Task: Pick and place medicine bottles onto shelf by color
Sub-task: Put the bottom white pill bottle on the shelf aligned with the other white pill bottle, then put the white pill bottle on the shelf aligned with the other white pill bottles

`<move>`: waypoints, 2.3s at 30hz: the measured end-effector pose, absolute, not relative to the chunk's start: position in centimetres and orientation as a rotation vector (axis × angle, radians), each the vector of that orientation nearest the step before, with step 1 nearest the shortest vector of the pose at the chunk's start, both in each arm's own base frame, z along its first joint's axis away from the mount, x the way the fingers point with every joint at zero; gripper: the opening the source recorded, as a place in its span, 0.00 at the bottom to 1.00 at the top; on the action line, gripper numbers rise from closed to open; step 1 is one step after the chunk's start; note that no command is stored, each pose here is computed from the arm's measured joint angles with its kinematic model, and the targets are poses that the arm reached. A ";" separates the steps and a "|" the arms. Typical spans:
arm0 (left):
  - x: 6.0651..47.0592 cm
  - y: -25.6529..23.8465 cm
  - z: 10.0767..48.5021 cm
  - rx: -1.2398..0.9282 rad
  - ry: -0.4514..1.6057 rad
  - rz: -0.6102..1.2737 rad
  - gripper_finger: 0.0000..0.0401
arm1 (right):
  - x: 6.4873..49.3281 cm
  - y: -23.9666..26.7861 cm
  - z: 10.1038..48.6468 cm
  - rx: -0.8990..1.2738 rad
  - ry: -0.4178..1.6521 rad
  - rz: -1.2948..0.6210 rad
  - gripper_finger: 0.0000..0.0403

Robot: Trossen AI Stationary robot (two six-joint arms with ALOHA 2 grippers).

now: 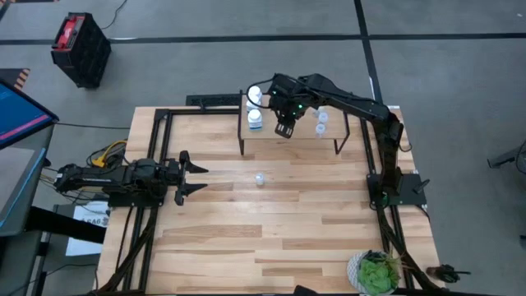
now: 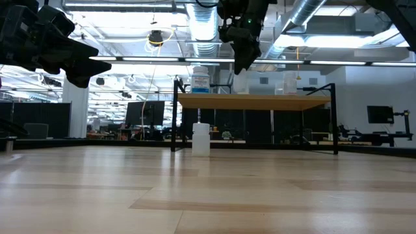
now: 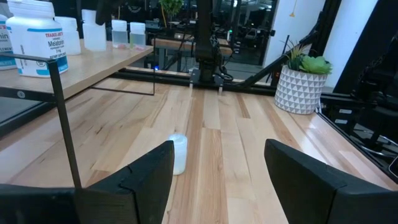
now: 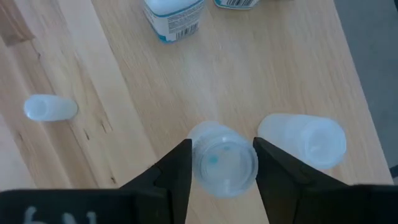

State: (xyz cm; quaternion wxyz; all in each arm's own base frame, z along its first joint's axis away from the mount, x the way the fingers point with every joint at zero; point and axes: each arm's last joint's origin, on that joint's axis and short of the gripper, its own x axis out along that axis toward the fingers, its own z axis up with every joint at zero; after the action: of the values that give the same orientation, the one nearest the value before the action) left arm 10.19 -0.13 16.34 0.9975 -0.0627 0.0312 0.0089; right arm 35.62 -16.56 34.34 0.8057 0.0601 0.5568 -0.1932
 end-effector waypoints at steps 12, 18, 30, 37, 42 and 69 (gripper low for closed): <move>10.2 -0.1 16.3 -0.126 0.063 0.018 0.59 | 35.3 -16.6 34.2 0.137 1.220 -0.415 0.50; 10.2 -0.1 16.3 -0.125 0.063 0.018 0.59 | 35.3 -16.6 34.2 0.137 1.223 -0.414 0.56; 10.2 -0.1 16.3 -0.125 0.062 0.018 0.59 | 34.9 -16.1 35.5 0.124 1.212 -0.417 0.57; 10.2 -0.1 16.3 -0.125 0.062 0.018 0.59 | 35.8 -13.4 38.6 0.111 1.083 -0.399 0.57; 10.2 -0.1 16.3 -0.125 0.062 0.018 0.59 | 37.7 -8.8 39.0 -0.017 1.034 -0.242 0.57; 10.2 -0.1 16.3 -0.125 0.063 0.018 0.59 | 42.2 -0.5 24.2 -0.064 0.958 -0.063 0.56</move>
State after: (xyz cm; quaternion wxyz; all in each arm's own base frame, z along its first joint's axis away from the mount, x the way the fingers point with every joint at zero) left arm 10.19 -0.13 16.34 0.9975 -0.0626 0.0312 0.0090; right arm 42.25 -0.53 24.25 0.8866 -0.0306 0.4606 -0.0304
